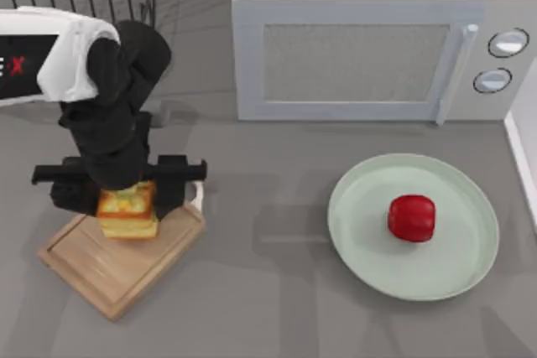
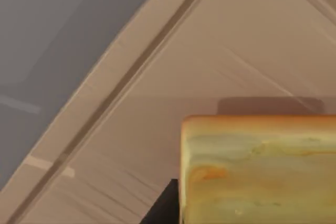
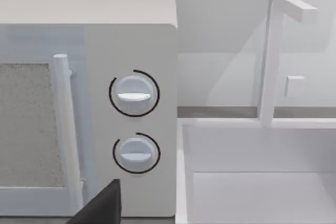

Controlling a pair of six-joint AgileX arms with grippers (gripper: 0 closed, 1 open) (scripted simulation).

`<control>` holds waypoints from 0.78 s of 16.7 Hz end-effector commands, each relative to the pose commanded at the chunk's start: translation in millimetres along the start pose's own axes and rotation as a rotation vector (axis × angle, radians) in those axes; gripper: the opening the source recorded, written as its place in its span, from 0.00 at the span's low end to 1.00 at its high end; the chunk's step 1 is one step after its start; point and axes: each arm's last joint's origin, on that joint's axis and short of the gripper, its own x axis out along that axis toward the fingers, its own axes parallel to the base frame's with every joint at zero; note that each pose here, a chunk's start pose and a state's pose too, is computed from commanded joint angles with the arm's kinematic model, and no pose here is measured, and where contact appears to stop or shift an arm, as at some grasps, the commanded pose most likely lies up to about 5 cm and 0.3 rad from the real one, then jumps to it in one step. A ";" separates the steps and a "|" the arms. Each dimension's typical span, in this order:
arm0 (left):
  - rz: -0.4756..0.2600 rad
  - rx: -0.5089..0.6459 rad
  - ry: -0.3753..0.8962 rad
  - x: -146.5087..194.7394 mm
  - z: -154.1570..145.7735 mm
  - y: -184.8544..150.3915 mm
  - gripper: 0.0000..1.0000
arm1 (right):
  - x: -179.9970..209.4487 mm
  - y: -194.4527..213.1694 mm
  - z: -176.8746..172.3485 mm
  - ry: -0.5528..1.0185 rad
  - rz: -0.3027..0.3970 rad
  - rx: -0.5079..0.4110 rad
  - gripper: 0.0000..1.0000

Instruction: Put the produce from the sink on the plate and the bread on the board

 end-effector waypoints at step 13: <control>0.000 0.000 0.000 0.0 0.0 0.0 1.00 | 0.0 0.0 0.0 0.000 0.000 0.000 1.00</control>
